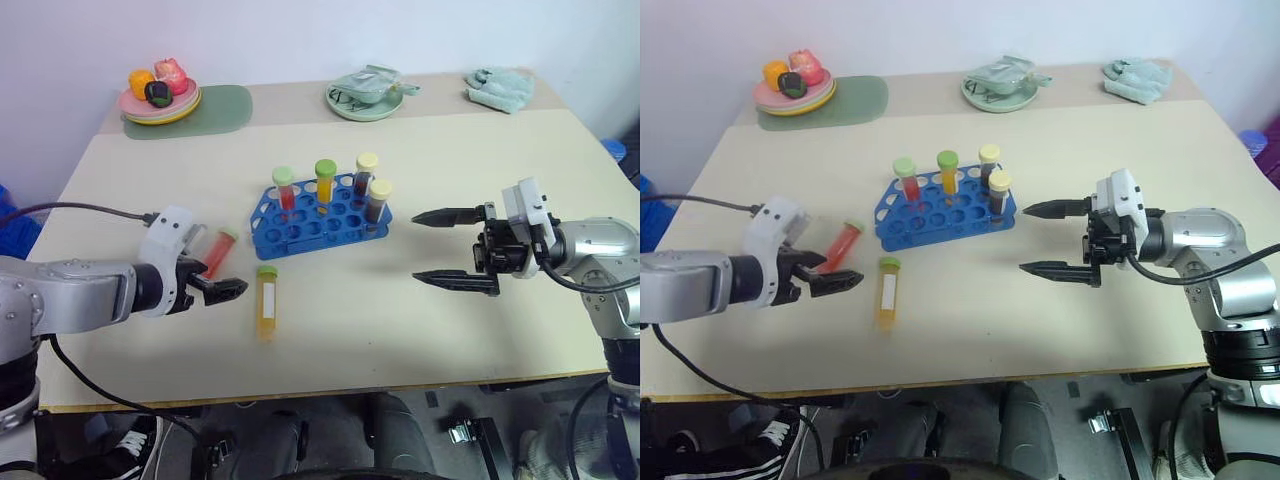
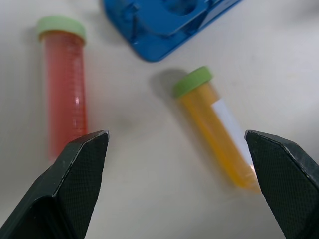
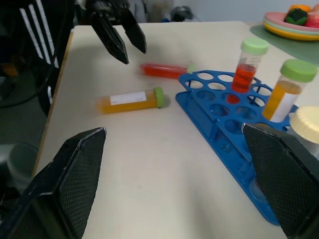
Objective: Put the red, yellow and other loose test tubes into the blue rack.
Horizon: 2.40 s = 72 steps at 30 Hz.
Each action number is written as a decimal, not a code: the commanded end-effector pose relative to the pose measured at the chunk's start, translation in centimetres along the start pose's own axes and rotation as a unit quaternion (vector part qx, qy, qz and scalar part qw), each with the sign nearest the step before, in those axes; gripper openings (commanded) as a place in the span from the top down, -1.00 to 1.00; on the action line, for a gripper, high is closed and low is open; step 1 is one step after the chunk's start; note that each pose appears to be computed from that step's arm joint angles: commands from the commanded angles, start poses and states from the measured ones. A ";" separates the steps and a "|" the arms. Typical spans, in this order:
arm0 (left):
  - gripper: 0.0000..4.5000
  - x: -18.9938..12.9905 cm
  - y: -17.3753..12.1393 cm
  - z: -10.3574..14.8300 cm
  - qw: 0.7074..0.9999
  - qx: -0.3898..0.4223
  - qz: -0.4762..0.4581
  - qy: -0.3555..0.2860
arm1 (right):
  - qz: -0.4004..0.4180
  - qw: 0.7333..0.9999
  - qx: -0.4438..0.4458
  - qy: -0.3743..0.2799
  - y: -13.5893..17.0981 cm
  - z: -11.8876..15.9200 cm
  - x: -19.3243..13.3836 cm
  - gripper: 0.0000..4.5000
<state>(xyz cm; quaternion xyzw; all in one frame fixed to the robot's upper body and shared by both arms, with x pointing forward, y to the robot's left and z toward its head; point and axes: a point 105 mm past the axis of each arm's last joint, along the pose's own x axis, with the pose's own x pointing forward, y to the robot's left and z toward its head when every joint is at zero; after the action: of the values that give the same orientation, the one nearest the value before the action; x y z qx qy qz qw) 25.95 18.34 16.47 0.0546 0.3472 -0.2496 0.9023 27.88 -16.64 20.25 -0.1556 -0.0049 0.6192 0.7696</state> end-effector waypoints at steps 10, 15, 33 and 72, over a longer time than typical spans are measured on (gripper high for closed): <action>-1.00 -3.4 4.3 5.0 0.998 -0.055 0.029 0.001 | -0.004 0.999 -0.031 -0.007 0.0 0.9 -0.5 -0.99; -1.00 -3.5 5.4 5.7 0.997 -0.064 0.025 0.023 | -0.001 0.999 -0.036 -0.011 -0.2 1.0 -0.1 -0.99; -1.00 -1.0 1.3 1.5 0.983 -0.113 -0.082 0.117 | -0.002 0.999 -0.041 -0.009 -0.4 0.5 0.2 -0.99; -1.00 6.2 -4.2 -0.5 0.987 -0.155 -0.020 0.035 | -0.016 0.999 -0.042 -0.007 -0.7 0.3 0.0 -0.99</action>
<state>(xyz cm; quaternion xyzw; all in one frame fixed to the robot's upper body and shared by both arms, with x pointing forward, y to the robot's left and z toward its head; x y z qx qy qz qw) 27.43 12.46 11.58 -0.0825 0.4292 -0.2092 0.8748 28.46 -16.62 19.73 -0.1700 -0.0171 0.6128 0.7716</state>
